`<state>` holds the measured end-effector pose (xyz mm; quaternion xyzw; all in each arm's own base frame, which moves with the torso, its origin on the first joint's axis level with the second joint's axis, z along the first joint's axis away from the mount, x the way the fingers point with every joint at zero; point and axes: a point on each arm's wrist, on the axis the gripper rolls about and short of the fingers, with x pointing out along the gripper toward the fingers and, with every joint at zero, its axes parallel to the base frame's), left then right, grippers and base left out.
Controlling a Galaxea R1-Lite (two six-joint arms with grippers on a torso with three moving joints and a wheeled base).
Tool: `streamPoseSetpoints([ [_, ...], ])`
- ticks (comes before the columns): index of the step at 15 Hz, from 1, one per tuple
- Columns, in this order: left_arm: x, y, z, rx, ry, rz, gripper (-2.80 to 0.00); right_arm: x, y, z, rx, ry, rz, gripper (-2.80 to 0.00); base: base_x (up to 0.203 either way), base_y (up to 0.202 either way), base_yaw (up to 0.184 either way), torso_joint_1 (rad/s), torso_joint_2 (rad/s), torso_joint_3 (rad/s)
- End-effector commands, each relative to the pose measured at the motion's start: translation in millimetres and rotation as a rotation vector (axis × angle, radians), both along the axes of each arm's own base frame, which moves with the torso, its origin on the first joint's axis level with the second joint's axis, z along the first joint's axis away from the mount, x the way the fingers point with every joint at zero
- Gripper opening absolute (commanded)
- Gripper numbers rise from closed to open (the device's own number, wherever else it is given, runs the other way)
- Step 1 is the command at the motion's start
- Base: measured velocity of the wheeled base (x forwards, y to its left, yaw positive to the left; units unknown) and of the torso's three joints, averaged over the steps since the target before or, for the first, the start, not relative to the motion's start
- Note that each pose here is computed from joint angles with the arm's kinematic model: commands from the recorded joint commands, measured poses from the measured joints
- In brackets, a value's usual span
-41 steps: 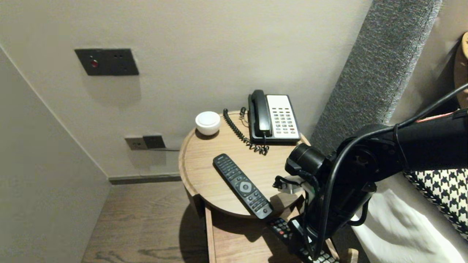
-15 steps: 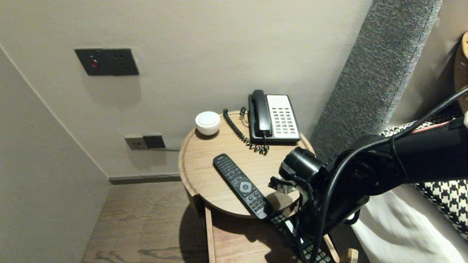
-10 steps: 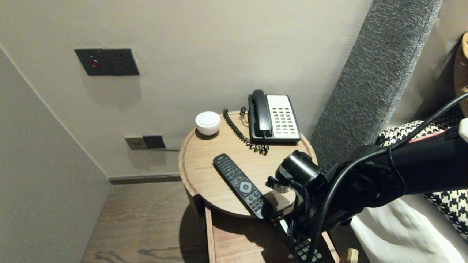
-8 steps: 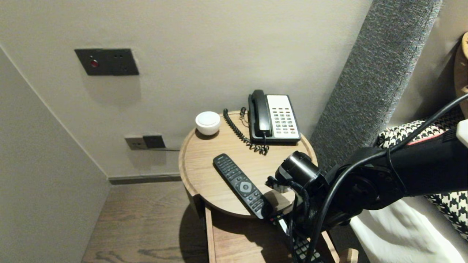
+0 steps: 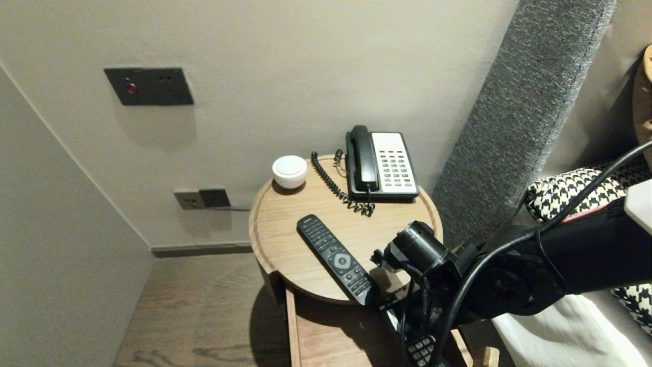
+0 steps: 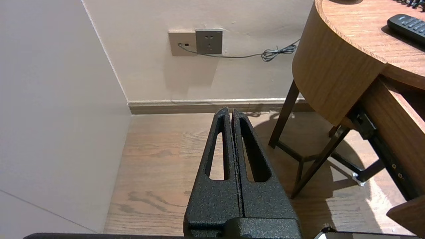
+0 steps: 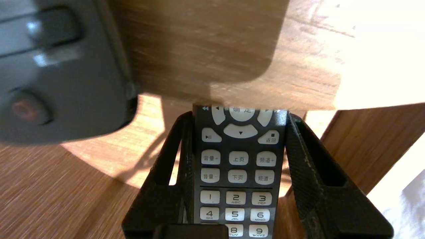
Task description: Put the remote controls on the table in the drawer one by one
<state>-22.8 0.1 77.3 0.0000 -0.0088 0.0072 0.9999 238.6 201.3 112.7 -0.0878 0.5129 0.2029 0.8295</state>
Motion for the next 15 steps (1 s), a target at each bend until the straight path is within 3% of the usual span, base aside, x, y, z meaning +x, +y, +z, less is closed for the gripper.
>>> streamPoseSetpoints([
  [1,0.0,0.0,0.1,0.0,-0.001,0.001,-2.8,-5.6,-1.8,-2.6,-0.008,0.006,0.006,-2.8,0.0,0.0,0.0,0.0,0.0,0.0],
  [15,0.0,0.0,0.1,0.0,-0.001,0.001,-2.8,-12.1,3.0,-22.7,0.01,-0.094,-0.008,-2.8,0.0,0.0,0.0,0.0,0.0,0.0],
])
